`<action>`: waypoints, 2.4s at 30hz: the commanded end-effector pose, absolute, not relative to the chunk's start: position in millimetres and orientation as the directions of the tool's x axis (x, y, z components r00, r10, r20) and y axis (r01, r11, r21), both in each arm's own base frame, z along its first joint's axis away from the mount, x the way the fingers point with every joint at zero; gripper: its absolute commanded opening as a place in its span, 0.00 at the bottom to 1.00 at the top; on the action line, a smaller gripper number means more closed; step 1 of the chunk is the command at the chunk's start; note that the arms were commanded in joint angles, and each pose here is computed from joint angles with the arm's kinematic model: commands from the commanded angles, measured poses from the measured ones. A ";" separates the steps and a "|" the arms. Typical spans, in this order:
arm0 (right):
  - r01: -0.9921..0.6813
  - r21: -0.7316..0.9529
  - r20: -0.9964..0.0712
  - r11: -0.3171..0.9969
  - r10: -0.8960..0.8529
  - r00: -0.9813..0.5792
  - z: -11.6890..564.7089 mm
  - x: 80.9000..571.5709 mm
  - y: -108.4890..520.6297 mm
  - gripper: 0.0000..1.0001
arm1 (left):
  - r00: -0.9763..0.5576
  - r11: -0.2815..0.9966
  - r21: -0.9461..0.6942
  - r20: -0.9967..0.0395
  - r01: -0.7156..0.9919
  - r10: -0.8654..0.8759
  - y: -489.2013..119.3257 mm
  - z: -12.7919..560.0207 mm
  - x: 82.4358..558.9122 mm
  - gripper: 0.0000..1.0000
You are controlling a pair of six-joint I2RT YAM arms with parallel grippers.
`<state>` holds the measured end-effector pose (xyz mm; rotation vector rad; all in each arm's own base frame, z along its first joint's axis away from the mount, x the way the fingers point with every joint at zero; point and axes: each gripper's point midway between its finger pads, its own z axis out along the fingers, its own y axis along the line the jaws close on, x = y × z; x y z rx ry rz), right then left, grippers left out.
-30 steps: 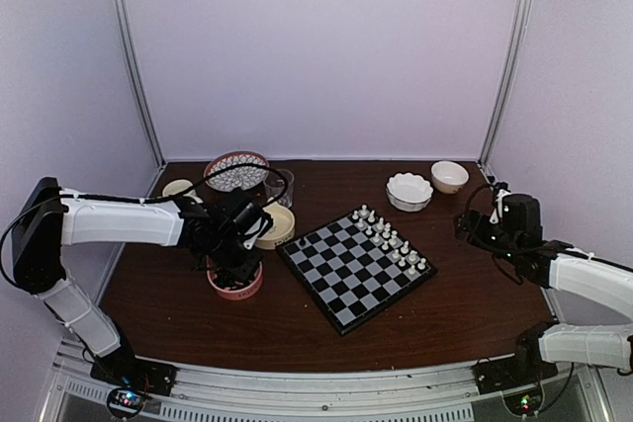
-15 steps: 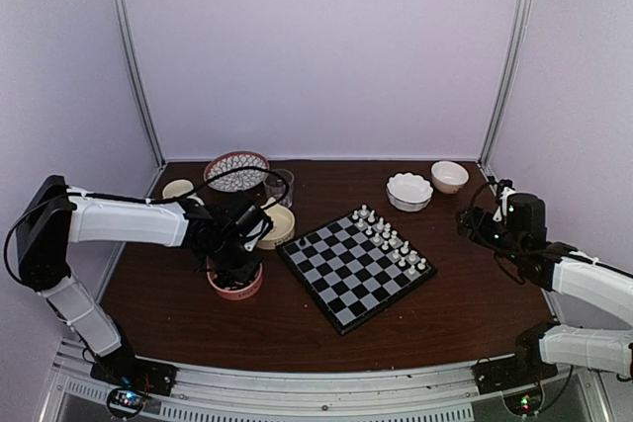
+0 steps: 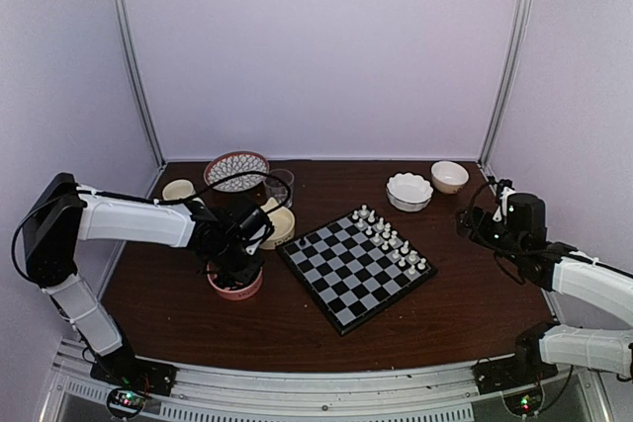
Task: Set up the chess pieces on the board
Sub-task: Pick up the pawn from the storage box, then place the pawn at g7.
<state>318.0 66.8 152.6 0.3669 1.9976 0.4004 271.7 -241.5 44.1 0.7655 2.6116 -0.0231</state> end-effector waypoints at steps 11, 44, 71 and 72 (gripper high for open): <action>0.070 0.456 -0.797 0.888 0.441 -0.412 165.2 319.1 68.4 0.94 | -0.754 0.845 0.090 -0.409 0.527 0.514 -248.4 47.9 279.2 0.03; 0.039 0.500 -0.754 0.865 0.458 -0.471 151.2 342.5 90.1 0.90 | -0.676 0.812 -0.035 -0.576 0.582 0.460 -381.7 94.2 345.2 0.01; 0.038 0.479 -0.770 0.877 0.440 -0.462 152.3 339.8 86.8 0.90 | -0.693 0.816 0.027 -0.512 0.578 0.508 -382.8 55.0 355.4 0.01; 0.037 0.478 -0.771 0.878 0.439 -0.461 152.8 340.0 86.8 0.91 | -0.694 0.815 0.026 -0.510 0.578 0.509 -382.7 54.6 354.8 0.01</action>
